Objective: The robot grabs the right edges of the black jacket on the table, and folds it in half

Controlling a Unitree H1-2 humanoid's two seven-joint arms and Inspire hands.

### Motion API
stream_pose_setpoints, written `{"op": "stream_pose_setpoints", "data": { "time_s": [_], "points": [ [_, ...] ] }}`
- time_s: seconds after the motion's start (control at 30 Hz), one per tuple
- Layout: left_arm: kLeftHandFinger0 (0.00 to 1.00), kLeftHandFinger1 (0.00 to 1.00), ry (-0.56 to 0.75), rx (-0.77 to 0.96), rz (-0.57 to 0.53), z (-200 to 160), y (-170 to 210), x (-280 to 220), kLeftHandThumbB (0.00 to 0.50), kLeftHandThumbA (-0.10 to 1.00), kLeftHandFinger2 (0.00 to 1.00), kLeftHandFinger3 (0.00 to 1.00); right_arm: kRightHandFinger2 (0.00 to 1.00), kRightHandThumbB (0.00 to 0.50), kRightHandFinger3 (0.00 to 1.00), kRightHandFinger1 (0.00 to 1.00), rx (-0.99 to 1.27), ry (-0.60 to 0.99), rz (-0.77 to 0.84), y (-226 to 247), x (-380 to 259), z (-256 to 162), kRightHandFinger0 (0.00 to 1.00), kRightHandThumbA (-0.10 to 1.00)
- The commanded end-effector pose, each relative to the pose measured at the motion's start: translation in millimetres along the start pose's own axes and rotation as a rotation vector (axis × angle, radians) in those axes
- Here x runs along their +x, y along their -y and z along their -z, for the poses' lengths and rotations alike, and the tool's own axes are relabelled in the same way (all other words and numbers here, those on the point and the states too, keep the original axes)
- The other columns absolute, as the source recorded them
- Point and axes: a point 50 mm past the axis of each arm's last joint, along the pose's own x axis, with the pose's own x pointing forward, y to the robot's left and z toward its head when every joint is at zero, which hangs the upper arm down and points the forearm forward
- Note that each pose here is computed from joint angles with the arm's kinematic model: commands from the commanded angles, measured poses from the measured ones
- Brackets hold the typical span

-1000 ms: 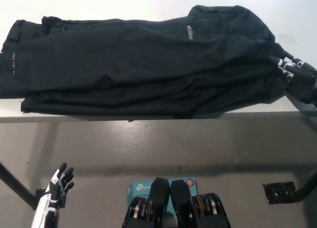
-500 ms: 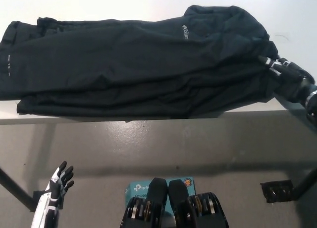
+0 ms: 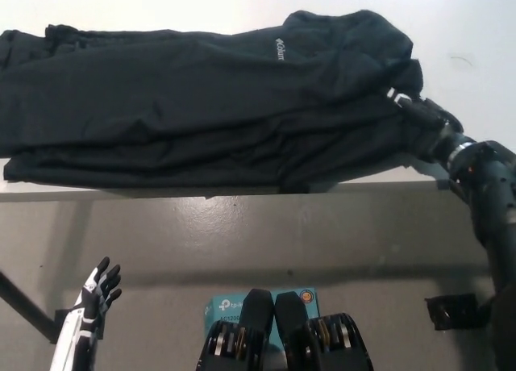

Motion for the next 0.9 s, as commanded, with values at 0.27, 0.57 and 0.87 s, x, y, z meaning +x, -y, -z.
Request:
{"op": "stream_pose_setpoints", "data": {
  "time_s": [0.27,0.57,0.87],
  "points": [
    [1.00,1.00,0.053,0.022,0.010,-11.9,-2.7,6.0,0.076,1.00,1.00,1.00,0.73,0.069,0.93,0.26,-0.096,0.267,0.062,-41.5,4.2,-46.0,0.00,-0.10],
    [1.00,1.00,0.062,0.021,0.019,-13.9,-2.5,10.1,0.059,1.00,1.00,1.00,0.71,0.080,0.99,0.25,0.074,0.407,0.135,-36.6,-8.1,-77.7,0.00,-0.10],
    [1.00,1.00,0.072,0.031,0.014,-12.7,-3.3,12.6,0.075,1.00,1.00,1.00,0.71,0.080,1.00,0.21,0.108,0.517,0.125,-25.8,-32.9,-133.2,0.00,-0.10]
  ]
}}
